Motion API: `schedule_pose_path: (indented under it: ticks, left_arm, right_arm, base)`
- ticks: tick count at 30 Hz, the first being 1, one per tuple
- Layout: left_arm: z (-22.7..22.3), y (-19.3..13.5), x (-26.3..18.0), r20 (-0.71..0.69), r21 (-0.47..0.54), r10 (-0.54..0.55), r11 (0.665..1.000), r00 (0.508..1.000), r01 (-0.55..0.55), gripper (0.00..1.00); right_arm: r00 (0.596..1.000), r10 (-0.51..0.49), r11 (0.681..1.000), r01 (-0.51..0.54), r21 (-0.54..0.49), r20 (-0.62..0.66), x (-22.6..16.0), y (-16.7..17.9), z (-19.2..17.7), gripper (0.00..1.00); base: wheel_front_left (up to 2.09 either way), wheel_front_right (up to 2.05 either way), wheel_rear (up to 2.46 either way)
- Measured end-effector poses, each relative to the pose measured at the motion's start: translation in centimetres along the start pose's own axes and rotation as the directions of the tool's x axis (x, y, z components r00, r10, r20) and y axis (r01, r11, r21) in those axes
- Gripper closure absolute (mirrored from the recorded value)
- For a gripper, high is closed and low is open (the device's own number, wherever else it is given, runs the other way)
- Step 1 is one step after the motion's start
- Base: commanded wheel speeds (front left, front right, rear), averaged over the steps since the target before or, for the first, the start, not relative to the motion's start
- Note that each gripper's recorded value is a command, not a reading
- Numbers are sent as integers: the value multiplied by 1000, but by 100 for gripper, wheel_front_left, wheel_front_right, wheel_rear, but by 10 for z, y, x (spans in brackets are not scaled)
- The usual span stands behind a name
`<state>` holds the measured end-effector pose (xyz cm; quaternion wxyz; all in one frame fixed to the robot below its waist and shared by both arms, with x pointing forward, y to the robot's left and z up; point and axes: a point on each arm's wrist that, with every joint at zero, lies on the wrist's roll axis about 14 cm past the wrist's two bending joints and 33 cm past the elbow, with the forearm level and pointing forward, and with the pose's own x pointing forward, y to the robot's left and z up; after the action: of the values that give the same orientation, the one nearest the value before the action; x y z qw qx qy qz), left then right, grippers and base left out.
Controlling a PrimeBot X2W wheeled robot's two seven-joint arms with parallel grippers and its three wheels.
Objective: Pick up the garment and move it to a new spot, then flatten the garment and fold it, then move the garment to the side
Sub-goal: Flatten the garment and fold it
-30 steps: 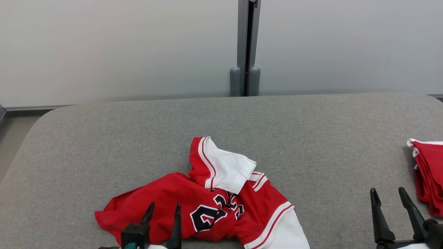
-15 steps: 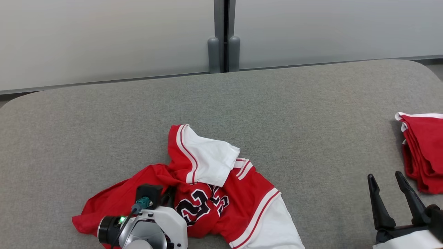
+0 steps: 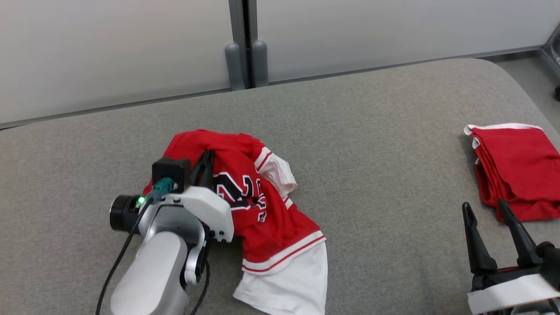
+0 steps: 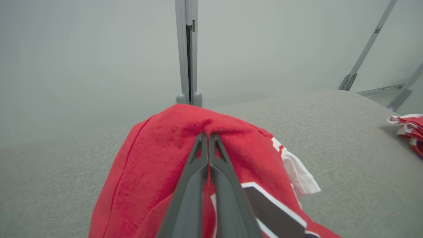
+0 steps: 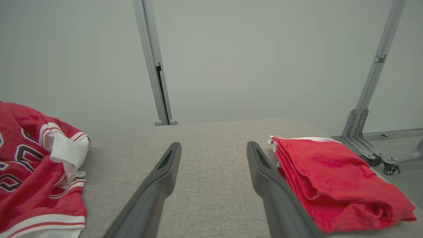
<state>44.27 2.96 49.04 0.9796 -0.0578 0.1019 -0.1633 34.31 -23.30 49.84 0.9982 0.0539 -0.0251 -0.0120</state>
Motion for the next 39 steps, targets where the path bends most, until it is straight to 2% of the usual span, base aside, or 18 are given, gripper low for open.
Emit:
schedule_pose_path:
  ticks: [7, 8, 9, 10, 11, 16, 22, 28, 37, 38, 39]
  left_arm:
    - [2, -9, 57, -67, 49, -17, 999, 998, 20, 100]
    - [1, -10, 64, -57, 53, -18, 998, 998, 21, 91]
    - [-4, -12, 69, -62, 57, -21, 998, 998, 25, 63]
    - [-12, -14, 72, -81, 58, -25, 998, 996, 30, 25]
    - [-22, -18, 74, -97, 51, -32, 998, 995, 37, 0]
    - [-36, -26, 70, -75, -5, -38, 999, 996, 38, 0]
    - [-45, -18, 28, -50, -118, 1, 993, 999, -6, 0]
    - [-93, -23, -39, -241, -175, -32, 984, 970, -11, 0]
    - [-134, -25, -65, -426, -163, -67, 987, 902, -4, 0]
    - [-136, -29, -66, -436, -170, -87, 985, 896, 13, 33]
    - [-136, -33, -64, -439, -176, -111, 984, 891, 36, 92]
  right_arm:
    - [998, -63, 998, 63, 7, -21, -1, -19, -5, 0]
    - [997, -78, 997, 78, 8, -30, -4, -23, -7, 0]
    - [995, -96, 995, 96, 9, -36, -7, -27, -8, 0]
    - [993, -109, 994, 110, 10, -41, -10, -30, -10, 0]
    - [991, -124, 992, 124, 9, -47, -13, -34, -11, 0]
    - [983, -179, 984, 179, 3, -49, -27, -49, -10, 0]
    - [982, -188, 982, 187, -3, -20, -38, -52, -2, 0]
    - [991, -134, 991, 134, 3, -2, -30, -36, 1, 0]
    - [992, -125, 992, 125, 4, -11, -29, -34, -1, 0]
    - [992, -126, 992, 126, 5, -12, -29, -34, -2, 0]
    - [992, -126, 992, 126, 5, -14, -29, -33, -2, 0]
  base:
    - [0, 0, 0]
    - [0, 0, 0]
    - [0, 0, 0]
    - [0, 0, 0]
    - [0, 0, 0]
    - [0, 0, 0]
    - [0, 0, 0]
    - [0, 0, 0]
    - [0, 0, 0]
    - [0, 0, 0]
    - [0, 0, 0]
